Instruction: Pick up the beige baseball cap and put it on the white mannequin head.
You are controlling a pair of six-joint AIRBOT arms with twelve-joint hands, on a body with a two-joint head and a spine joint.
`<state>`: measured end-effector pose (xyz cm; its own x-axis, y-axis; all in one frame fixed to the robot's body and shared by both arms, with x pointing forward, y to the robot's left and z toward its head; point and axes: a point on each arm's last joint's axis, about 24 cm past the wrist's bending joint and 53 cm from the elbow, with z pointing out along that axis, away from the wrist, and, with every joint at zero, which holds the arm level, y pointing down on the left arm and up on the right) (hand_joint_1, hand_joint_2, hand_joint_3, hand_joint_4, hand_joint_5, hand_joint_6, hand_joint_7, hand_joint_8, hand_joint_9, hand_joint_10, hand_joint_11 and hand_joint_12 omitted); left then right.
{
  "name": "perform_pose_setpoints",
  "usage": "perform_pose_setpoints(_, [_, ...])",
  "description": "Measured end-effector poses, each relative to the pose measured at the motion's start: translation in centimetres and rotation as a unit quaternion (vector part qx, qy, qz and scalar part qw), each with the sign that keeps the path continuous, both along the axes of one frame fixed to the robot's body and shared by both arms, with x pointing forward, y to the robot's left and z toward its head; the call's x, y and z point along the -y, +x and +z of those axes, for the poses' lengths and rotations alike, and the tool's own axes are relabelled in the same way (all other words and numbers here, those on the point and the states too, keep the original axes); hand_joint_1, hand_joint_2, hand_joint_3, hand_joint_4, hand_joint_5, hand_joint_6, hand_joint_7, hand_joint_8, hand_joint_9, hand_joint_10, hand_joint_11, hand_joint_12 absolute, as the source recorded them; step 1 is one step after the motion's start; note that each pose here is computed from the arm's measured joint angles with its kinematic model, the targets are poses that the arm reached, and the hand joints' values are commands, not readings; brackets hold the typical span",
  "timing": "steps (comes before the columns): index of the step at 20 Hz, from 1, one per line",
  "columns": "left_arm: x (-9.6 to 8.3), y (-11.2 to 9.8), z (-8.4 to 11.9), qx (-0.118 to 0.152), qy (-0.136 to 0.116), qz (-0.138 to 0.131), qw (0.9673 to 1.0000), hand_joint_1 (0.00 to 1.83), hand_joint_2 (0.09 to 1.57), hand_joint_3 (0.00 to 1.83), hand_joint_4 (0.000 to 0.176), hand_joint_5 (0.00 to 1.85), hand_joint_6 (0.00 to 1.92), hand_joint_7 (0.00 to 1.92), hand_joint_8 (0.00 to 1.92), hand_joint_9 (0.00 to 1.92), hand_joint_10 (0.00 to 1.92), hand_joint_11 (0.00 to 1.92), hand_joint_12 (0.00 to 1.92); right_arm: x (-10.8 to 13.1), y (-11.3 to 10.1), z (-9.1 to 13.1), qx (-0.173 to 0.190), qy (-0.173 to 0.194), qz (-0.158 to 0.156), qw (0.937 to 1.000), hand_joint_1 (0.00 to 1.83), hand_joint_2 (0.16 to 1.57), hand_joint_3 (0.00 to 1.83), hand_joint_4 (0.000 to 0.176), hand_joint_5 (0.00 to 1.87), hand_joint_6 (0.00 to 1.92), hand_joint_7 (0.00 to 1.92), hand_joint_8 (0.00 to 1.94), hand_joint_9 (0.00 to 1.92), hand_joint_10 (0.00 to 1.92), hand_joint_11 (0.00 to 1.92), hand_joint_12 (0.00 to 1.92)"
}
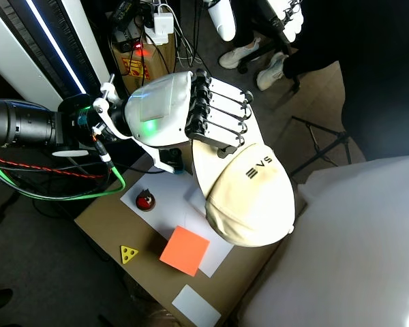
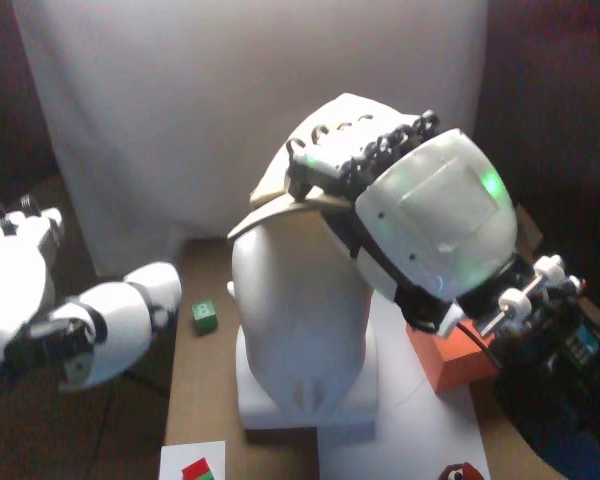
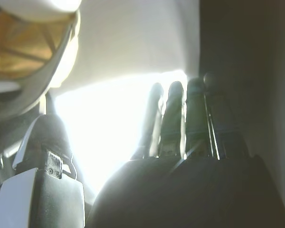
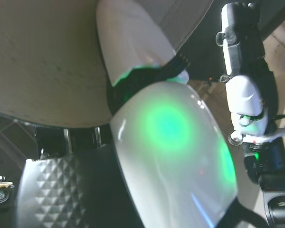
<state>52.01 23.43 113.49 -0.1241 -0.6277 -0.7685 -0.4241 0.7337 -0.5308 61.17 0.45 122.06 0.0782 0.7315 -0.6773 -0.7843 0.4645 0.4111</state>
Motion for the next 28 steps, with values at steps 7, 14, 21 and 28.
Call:
perform_pose_setpoints(7, [1.3,-3.3,-5.5,-0.015,-0.015,-0.025,0.9995,0.0,1.14,0.0,0.0,0.06,0.0,0.06,0.0,0.03,0.0,0.0,0.26,-1.7,-2.0,-3.4,-0.053,-0.037,0.038,0.9972,1.38,1.13,0.0,0.0,0.88,0.92,0.94,1.03,0.95,1.31,0.98,1.26])
perform_pose_setpoints(14, [0.7,-4.4,-7.5,0.006,-0.023,-0.042,0.9988,0.0,1.13,0.0,0.0,0.06,0.0,0.06,0.0,0.03,0.0,0.0,0.21,-4.2,-3.1,-7.6,-0.111,-0.099,0.075,0.986,1.37,1.13,0.0,0.0,0.88,0.91,0.95,1.03,0.94,1.32,0.98,1.27])
perform_pose_setpoints(21, [0.0,-3.6,-7.9,0.054,-0.061,-0.074,0.9939,0.0,1.13,0.0,0.0,0.05,0.0,0.05,0.0,0.02,0.0,0.0,0.16,-5.0,-3.8,-10.4,-0.143,-0.125,0.085,0.978,1.37,1.13,0.0,0.0,0.88,0.91,0.93,1.04,0.96,1.31,0.99,1.26])
perform_pose_setpoints(28, [0.0,-4.5,-10.1,0.036,-0.075,-0.082,0.9932,0.0,1.14,0.0,0.0,0.08,0.0,0.06,0.0,0.03,0.0,0.0,0.25,-4.2,-2.4,-11.0,-0.17,-0.108,0.067,0.9773,1.37,1.13,0.0,0.0,0.85,0.94,0.94,1.02,0.96,1.31,0.97,1.26])
